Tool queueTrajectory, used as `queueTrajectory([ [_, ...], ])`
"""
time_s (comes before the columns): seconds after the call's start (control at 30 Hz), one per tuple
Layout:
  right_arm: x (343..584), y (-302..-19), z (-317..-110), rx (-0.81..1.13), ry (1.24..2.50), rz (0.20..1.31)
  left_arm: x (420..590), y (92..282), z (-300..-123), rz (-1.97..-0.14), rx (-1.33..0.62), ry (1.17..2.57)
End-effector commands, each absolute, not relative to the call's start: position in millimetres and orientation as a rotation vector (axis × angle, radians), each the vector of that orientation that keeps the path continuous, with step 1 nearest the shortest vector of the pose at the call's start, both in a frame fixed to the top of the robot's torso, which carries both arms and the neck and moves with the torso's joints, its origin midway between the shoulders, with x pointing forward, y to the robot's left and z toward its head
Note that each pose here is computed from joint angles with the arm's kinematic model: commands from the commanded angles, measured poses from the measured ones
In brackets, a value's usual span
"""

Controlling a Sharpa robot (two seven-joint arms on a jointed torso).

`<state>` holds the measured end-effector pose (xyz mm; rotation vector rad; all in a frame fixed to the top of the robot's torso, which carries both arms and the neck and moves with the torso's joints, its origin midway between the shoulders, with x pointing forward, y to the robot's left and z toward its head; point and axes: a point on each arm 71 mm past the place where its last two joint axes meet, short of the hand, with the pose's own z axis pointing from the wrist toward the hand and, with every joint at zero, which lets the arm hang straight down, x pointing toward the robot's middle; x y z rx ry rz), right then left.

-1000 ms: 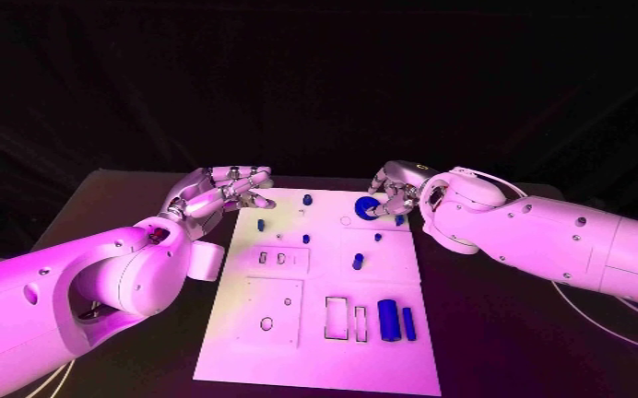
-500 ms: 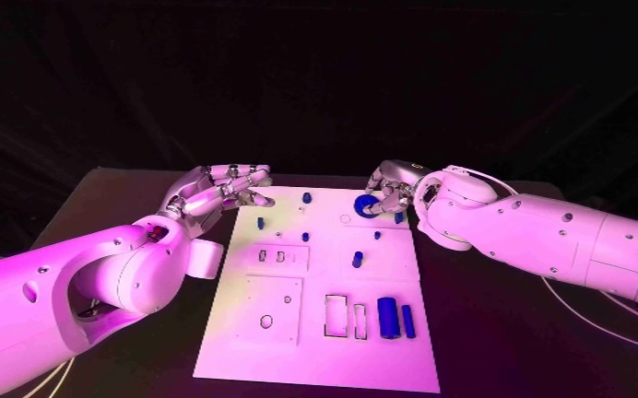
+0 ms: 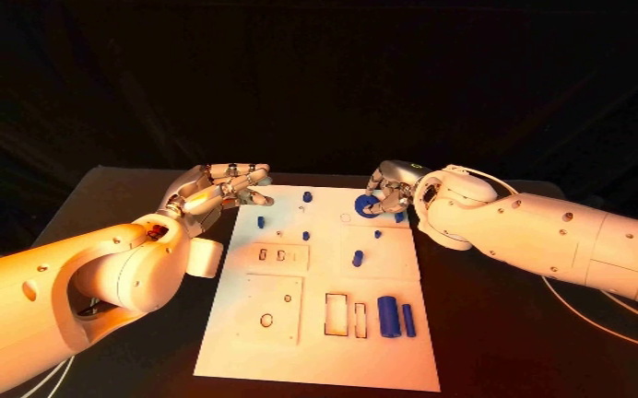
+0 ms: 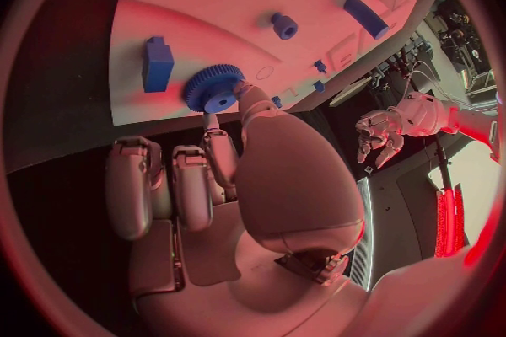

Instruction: Assemble the parts on the task board

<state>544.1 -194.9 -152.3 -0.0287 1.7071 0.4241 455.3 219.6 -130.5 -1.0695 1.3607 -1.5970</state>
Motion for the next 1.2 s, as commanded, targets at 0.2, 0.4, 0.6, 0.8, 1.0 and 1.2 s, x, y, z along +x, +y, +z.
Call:
queueTrajectory([
  [0.2, 543.0, -194.3, -154.3, -0.058, 1.726, 0.418, 455.1, 218.4, -129.6, -1.614, -1.065, 1.366],
  [0.4, 543.5, -195.8, -154.6, -0.060, 1.728, 0.411, 455.2, 218.8, -129.7, -1.612, -1.066, 1.366],
  [0.6, 543.7, -197.1, -154.9, -0.069, 1.731, 0.404, 455.2, 219.0, -129.8, -1.611, -1.067, 1.367],
  [0.8, 543.4, -198.4, -155.5, -0.075, 1.739, 0.400, 455.3, 219.5, -129.9, -1.608, -1.069, 1.367],
  [1.0, 542.8, -198.4, -155.7, -0.078, 1.743, 0.404, 455.3, 219.9, -130.0, -1.606, -1.070, 1.368],
  [1.2, 543.0, -197.0, -155.2, -0.068, 1.736, 0.420, 455.2, 219.9, -130.0, -1.605, -1.071, 1.369],
])
